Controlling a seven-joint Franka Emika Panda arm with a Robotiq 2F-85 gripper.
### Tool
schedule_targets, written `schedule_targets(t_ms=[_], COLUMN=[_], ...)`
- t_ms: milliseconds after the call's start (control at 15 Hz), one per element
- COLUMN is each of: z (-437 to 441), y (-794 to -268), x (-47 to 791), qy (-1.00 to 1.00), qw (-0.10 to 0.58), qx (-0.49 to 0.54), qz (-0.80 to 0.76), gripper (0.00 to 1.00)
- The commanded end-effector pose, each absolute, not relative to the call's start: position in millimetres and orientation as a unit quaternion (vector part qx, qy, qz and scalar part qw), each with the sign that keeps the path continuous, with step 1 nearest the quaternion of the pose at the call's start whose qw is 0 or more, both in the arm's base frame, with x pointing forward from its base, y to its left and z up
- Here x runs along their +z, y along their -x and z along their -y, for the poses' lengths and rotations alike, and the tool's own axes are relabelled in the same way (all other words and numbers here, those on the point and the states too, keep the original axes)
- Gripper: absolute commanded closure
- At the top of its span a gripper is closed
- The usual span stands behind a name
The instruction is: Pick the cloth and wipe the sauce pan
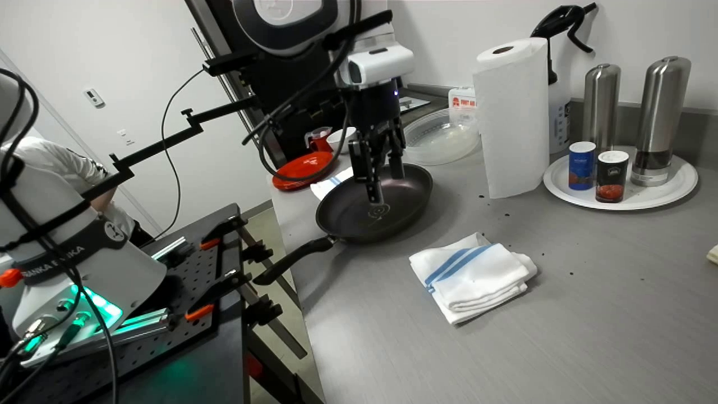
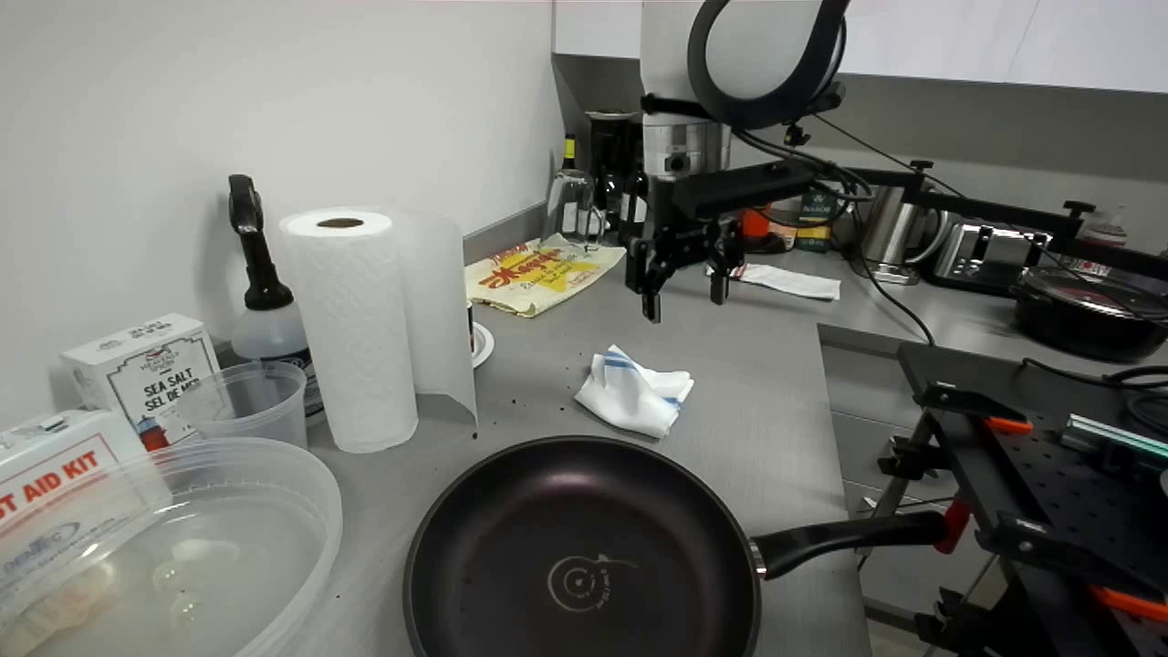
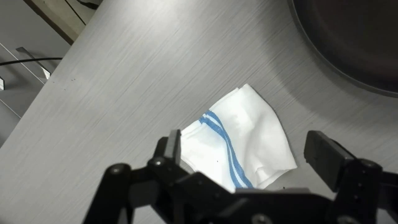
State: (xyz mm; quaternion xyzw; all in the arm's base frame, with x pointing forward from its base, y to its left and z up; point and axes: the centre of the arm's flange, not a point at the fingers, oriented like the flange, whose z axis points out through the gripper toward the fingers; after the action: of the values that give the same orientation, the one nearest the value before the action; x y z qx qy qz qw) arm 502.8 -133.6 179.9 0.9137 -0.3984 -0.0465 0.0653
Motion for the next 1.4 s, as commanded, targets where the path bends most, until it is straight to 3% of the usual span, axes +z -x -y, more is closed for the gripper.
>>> schedule_targets(t_ms=[0,1333], z=[137.7,148.0], y=[-516.2,-529.4], x=[149.0,104.7], qy=[-0.914,-0.894], qw=[0.075,0.111], qx=[-0.053,-0.065], qz=[0.395,0.428], gripper=[0.0,0.0])
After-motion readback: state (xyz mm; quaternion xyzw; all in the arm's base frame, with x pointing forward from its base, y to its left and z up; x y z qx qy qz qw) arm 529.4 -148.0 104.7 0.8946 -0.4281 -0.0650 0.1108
